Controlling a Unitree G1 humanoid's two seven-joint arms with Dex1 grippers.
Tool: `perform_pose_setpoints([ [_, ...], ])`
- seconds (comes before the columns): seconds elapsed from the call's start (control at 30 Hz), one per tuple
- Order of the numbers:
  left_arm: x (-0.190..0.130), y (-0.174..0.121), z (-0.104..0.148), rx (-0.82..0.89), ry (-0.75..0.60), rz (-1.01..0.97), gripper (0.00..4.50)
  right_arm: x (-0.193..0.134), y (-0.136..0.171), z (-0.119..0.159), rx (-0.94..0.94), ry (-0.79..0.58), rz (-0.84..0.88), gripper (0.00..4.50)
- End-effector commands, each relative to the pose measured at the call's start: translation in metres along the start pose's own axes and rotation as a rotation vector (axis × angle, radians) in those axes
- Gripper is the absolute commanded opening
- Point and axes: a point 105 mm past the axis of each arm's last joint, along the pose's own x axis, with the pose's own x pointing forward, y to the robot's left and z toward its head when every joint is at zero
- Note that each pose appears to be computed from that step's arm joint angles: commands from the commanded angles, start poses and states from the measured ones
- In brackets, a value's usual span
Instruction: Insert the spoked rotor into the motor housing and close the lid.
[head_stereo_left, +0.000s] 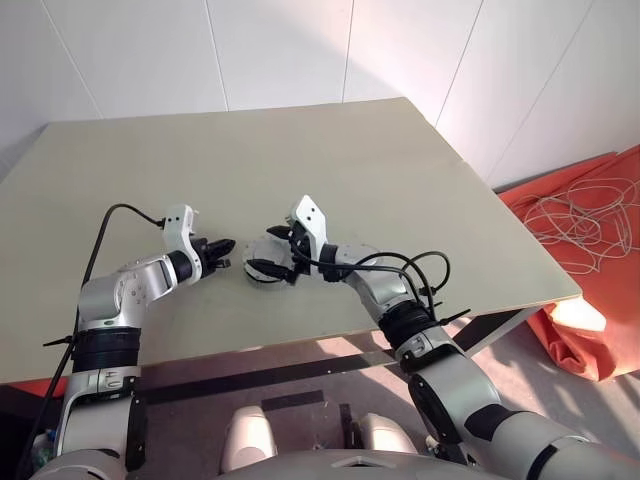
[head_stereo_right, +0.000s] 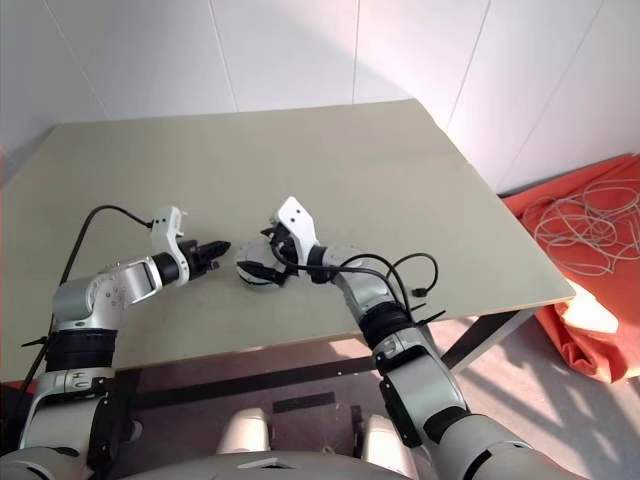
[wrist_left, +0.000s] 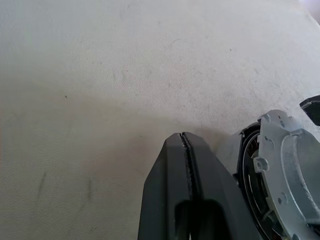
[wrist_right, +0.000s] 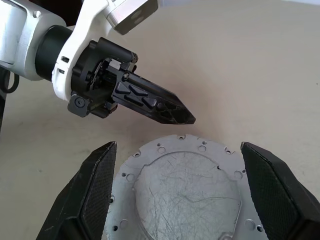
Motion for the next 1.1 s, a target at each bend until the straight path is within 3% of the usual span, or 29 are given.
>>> perform_pose_setpoints([
  [0.03,-0.006,-0.003,0.017,0.039,-0.050,-0.004,0.00,0.003,-0.002,0.009,-0.037,-0.022,-0.005,4.47],
  [0.8,-0.008,0.000,0.018,0.046,-0.053,0.009,0.00,-0.003,-0.006,-0.009,-0.077,0.028,-0.053,4.47],
  [0.9,-0.008,0.000,0.018,0.044,-0.053,0.008,0.00,-0.003,-0.008,-0.009,-0.082,0.031,-0.061,3.85],
  [1.1,-0.012,0.005,0.017,0.023,-0.047,0.008,0.00,-0.006,-0.011,-0.010,-0.085,0.037,-0.066,2.00],
])
